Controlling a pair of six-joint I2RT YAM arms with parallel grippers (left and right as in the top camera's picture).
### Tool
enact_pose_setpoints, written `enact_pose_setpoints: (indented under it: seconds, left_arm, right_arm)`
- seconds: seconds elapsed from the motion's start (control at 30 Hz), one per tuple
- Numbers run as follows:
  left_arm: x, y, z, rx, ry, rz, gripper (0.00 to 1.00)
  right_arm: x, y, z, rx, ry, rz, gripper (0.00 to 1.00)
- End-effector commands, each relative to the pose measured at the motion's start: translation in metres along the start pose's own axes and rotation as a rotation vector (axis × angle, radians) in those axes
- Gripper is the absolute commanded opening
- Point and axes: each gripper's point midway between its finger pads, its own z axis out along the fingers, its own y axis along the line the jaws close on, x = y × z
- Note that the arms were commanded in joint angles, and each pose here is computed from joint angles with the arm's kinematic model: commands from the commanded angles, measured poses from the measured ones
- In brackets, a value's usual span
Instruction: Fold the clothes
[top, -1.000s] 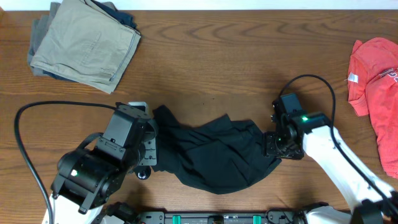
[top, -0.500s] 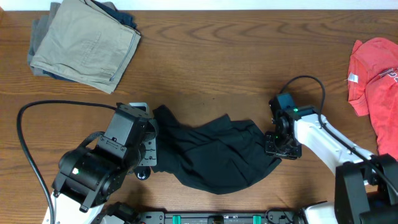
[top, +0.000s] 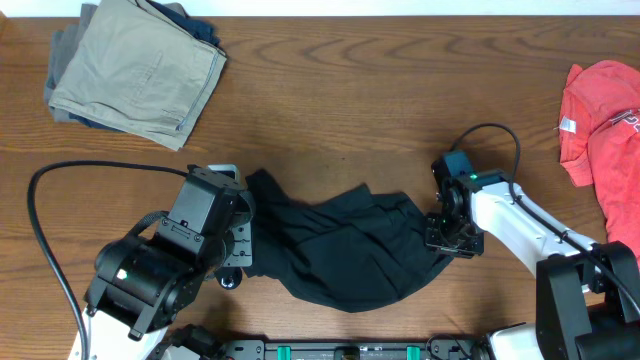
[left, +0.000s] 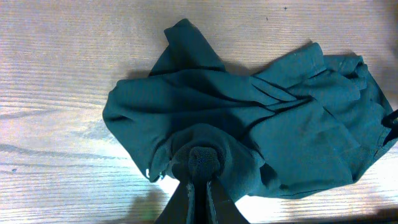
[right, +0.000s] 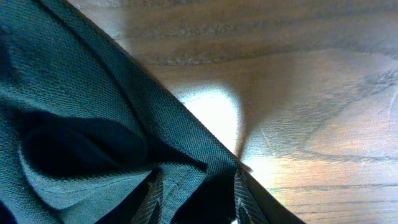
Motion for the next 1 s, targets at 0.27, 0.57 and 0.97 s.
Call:
enact_pose_setpoints:
  seconds: [0.27,0.57,0.97]
  left_arm:
    - [-0.002,0.003,-0.001,-0.017,-0.008,-0.008,0.06]
    - [-0.002,0.002,-0.001,-0.017,-0.009,-0.008,0.06]
    - [-0.004,0.002,-0.001,-0.013,-0.015,-0.009,0.06]
  right_arm:
    - [0.018,-0.009,0.007,0.024,0.069,0.044,0.43]
    - [0.028,-0.016,0.003,0.045,0.116,0.064,0.52]
    - [0.033,-0.015,0.002,0.019,0.149,0.081,0.62]
